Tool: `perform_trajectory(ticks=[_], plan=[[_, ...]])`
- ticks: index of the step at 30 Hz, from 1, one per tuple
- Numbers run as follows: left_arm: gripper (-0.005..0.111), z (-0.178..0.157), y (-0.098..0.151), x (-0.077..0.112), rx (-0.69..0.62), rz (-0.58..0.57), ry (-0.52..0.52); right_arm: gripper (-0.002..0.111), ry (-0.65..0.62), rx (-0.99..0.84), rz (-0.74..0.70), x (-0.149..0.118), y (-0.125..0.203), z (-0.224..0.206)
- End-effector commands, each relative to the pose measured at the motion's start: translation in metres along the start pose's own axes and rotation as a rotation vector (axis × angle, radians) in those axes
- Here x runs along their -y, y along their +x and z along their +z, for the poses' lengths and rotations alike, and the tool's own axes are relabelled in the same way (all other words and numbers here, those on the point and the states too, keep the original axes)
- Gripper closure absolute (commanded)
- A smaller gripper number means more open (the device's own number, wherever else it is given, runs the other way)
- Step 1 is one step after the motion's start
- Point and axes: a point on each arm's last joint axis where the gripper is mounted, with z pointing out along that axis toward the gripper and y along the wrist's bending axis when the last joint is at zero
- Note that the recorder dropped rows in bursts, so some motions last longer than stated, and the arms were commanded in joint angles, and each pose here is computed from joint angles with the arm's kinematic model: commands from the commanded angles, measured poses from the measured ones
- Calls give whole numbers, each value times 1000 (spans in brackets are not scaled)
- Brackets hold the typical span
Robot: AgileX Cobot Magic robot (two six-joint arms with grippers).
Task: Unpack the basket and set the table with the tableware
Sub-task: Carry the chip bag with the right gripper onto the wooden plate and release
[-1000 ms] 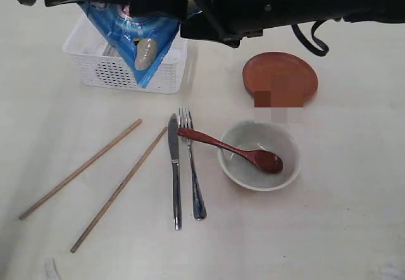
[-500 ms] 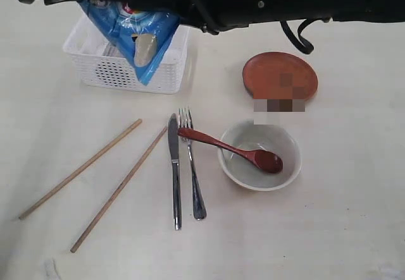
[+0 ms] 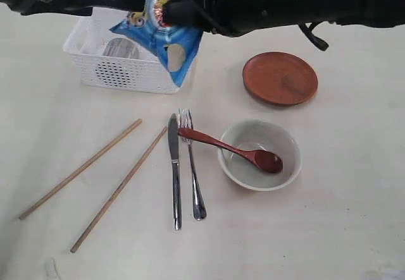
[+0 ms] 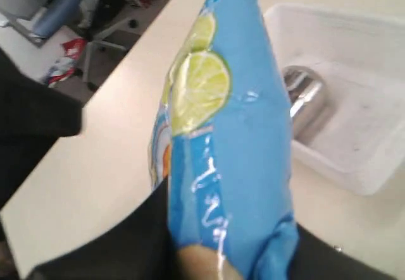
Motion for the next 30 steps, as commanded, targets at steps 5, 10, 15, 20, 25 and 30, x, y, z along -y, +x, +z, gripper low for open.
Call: perform_trajectory(ticks=[5, 10, 15, 20, 25, 30], plan=[[3, -31, -5, 1, 122, 76, -232, 109, 329, 199, -69, 33, -22, -14], [3, -36, -6, 4, 157, 86, -241, 109, 450, 239, 109, 87, -30, -27], [3, -37, -9, 3, 185, 91, -260, 109, 481, 105, 286, 150, -16, -35], [3, -38, -13, 2, 226, 85, -271, 109, 488, -26, 395, 193, 7, -33], [3, -38, -14, 1, 247, 87, -282, 109, 509, -122, 397, 212, 27, -18], [3, -39, -15, 1, 248, 87, -283, 108, 516, -165, 426, 223, 39, -8]])
